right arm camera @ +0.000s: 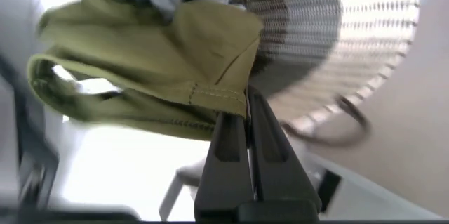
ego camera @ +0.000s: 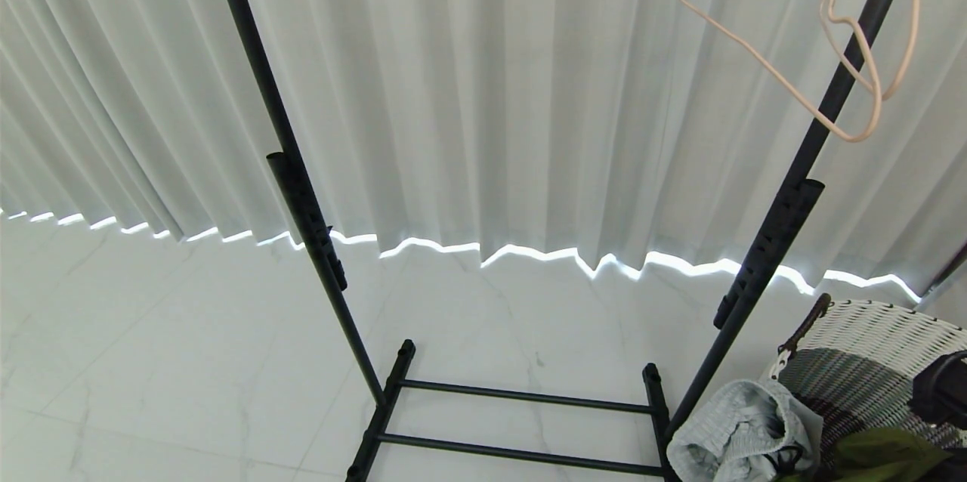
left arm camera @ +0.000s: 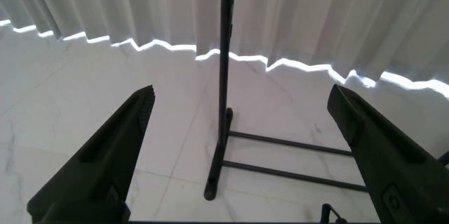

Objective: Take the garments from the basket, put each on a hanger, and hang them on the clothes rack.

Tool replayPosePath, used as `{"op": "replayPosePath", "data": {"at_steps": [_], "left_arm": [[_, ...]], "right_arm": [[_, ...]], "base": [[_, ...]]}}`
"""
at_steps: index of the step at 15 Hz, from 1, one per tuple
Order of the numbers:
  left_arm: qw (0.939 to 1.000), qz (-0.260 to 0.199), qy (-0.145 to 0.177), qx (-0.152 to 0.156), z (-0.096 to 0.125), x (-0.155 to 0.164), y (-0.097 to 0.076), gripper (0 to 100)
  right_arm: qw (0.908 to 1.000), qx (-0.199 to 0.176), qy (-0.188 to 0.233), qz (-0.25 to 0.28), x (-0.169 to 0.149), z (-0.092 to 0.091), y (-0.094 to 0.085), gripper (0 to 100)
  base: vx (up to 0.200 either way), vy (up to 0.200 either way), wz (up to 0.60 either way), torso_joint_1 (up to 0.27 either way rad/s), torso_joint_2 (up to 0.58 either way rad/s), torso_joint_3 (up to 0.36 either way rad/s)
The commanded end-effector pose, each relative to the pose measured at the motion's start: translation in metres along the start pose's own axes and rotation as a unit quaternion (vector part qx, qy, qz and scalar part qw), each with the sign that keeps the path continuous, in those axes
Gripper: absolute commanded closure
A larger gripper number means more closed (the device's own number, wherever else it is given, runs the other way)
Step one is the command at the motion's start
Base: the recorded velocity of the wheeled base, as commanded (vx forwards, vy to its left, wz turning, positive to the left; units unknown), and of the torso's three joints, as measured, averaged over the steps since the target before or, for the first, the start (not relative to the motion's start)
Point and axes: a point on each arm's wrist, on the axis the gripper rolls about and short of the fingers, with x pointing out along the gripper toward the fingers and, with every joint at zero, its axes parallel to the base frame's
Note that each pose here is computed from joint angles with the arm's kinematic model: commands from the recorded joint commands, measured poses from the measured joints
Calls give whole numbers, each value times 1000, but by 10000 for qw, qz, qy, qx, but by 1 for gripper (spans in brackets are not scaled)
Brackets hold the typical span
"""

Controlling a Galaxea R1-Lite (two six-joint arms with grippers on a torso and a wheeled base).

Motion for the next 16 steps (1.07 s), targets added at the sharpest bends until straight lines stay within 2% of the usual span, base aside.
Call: {"op": "replayPosePath", "data": {"at_steps": [1,3,6,9,12,16], "left_arm": [[10000,7,-2,-1,0,0,0,0],[10000,7,-2,-1,0,0,0,0],[10000,7,-2,14,0,0,0,0],[10000,15,6,22,0,0,0,0],[10000,7,6,30,0,0,0,0],[10000,15,6,22,0,0,0,0]], "right_arm": [[9935,103,-902,-686,-99,2,-25,100],[9888,153,-984,-1114,-136,-1,-34,100],[9798,183,-1112,-1652,-160,-1,-42,100],[9747,233,-1078,-1943,-166,-4,-42,100],[9755,104,-1015,-1950,-164,-6,-41,100],[9724,85,-1162,-2021,-165,-4,-42,100]], "base": [[0,0,0,0,0,0],[0,0,0,0,0,0],[0,0,0,0,0,0],[0,0,0,0,0,0],[-200,0,0,5,4,2],[-200,0,0,2,7,4]]}}
